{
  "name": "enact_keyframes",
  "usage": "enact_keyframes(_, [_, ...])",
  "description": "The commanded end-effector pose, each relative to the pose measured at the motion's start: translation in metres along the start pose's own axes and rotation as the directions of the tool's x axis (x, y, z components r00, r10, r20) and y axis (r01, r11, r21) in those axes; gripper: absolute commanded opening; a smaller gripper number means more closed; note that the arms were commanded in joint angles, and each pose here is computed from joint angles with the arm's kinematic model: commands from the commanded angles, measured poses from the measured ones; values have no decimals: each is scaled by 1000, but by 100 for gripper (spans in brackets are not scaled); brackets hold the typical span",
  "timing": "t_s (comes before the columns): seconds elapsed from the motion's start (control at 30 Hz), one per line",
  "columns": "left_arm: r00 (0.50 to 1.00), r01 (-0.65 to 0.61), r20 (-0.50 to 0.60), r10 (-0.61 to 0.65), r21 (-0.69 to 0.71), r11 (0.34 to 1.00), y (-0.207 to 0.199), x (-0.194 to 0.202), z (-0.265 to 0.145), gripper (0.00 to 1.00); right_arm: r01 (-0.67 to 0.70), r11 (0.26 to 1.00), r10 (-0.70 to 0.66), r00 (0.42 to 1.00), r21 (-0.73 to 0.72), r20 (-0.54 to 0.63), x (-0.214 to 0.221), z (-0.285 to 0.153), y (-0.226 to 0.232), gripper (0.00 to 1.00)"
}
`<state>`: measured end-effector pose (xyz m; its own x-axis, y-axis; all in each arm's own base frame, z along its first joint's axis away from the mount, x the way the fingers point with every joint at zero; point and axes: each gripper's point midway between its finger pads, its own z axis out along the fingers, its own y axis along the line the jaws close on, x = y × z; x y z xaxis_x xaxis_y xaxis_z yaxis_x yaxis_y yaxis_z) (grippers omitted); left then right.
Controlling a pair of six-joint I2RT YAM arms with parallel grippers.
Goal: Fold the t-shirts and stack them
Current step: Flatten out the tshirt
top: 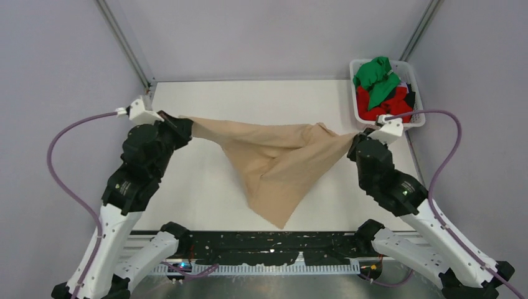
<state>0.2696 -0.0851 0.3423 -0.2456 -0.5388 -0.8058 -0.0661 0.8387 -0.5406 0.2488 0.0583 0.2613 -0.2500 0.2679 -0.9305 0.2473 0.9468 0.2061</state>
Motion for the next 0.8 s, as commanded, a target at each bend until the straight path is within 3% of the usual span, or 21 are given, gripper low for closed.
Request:
enact_keyframes(0.0, [961, -22, 276, 8, 51, 998, -20, -95, -53, 0, -3, 999, -7, 968, 41, 250, -102, -29, -16, 5])
enact_keyframes(0.23, [848, -17, 529, 25, -21, 1000, -7, -185, -142, 0, -97, 994, 105, 895, -40, 434, -193, -86, -37, 5])
enact_keyframes(0.5, [756, 86, 654, 26, -139, 987, 43, -205, -202, 0, -123, 992, 96, 854, 18, 511, -240, -124, -72, 5])
enact_keyframes(0.67, [782, 120, 613, 112, -324, 938, 71, -187, -175, 0, -31, 982, -58, 887, 185, 458, -238, -104, -65, 5])
enact_keyframes(0.77, [842, 70, 507, 185, -444, 893, 79, -158, -129, 0, 43, 957, -158, 907, 288, 390, -223, -79, -52, 5])
